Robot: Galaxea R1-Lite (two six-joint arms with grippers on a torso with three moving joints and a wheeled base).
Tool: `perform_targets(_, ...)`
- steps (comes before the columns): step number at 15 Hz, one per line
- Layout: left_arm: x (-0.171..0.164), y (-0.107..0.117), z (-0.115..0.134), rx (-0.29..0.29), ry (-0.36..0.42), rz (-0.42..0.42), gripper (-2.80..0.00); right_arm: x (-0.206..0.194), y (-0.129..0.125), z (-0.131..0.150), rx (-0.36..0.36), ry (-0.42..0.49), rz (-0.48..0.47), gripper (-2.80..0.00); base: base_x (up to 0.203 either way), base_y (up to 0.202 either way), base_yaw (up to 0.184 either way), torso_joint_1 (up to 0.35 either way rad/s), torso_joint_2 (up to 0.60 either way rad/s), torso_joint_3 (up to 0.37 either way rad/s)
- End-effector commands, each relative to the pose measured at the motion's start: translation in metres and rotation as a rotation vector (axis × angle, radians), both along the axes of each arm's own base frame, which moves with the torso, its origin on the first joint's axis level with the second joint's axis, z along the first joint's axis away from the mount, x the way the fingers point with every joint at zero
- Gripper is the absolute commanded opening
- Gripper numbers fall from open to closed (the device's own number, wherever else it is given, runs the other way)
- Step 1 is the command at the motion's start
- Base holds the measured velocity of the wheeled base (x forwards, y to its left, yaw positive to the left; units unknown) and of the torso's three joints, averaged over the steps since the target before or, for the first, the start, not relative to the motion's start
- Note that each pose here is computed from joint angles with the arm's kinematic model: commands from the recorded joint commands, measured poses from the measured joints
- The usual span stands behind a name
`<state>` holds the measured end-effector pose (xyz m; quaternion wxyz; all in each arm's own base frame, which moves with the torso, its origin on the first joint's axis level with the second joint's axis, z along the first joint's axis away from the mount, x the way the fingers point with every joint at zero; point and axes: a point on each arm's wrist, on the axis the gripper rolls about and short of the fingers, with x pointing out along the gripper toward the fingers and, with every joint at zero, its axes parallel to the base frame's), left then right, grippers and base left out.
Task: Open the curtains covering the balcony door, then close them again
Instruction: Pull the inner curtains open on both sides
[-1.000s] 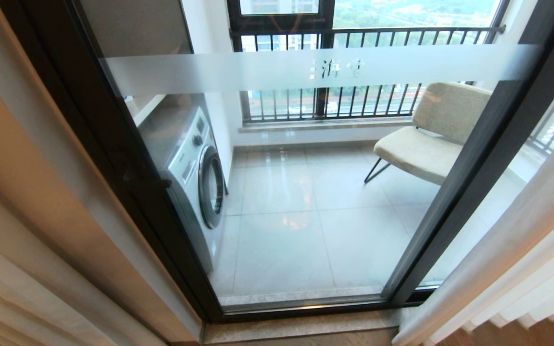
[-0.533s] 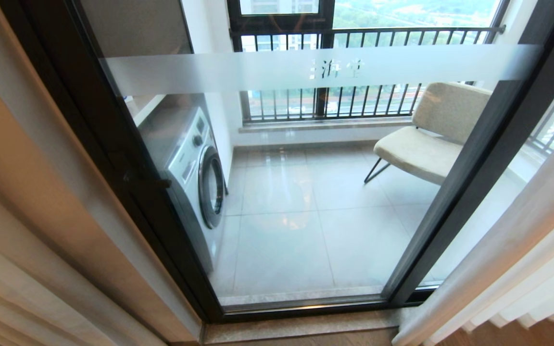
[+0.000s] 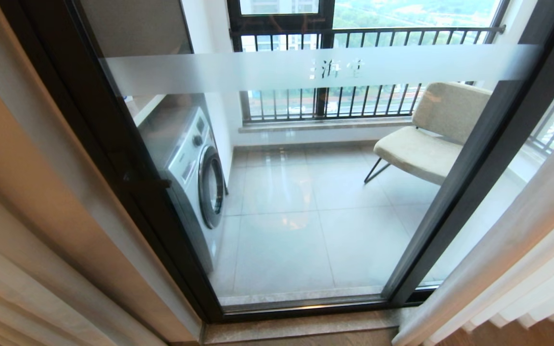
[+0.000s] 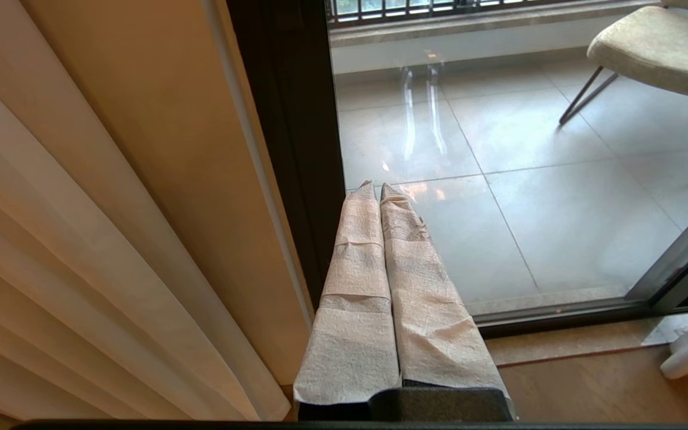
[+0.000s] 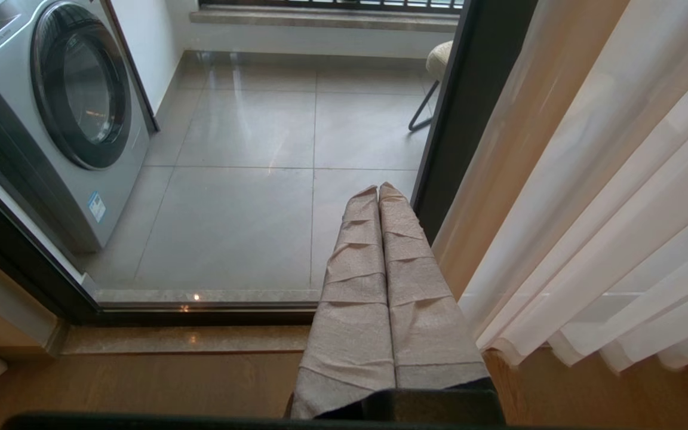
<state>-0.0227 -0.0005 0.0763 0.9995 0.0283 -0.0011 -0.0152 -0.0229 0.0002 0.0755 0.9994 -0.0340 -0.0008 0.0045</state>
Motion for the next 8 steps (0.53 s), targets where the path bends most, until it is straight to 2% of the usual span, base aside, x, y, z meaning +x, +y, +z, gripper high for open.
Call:
perform_targets(1, -0.0002, 0.0, 0.0, 0.0, -0.003, 0.0, -2.8, 0.0001, 0.0, 0.0, -0.001, 0.001, 0.002, -2.8, 0.0, 0.0, 0.0, 0.0, 0.0, 0.0)
perform_targets(8, -0.0002, 0.0, 0.0, 0.0, -0.003, 0.0, -2.8, 0.0001, 0.0, 0.0, -0.001, 0.001, 0.002, -2.8, 0.0, 0.0, 0.0, 0.0, 0.0, 0.0)
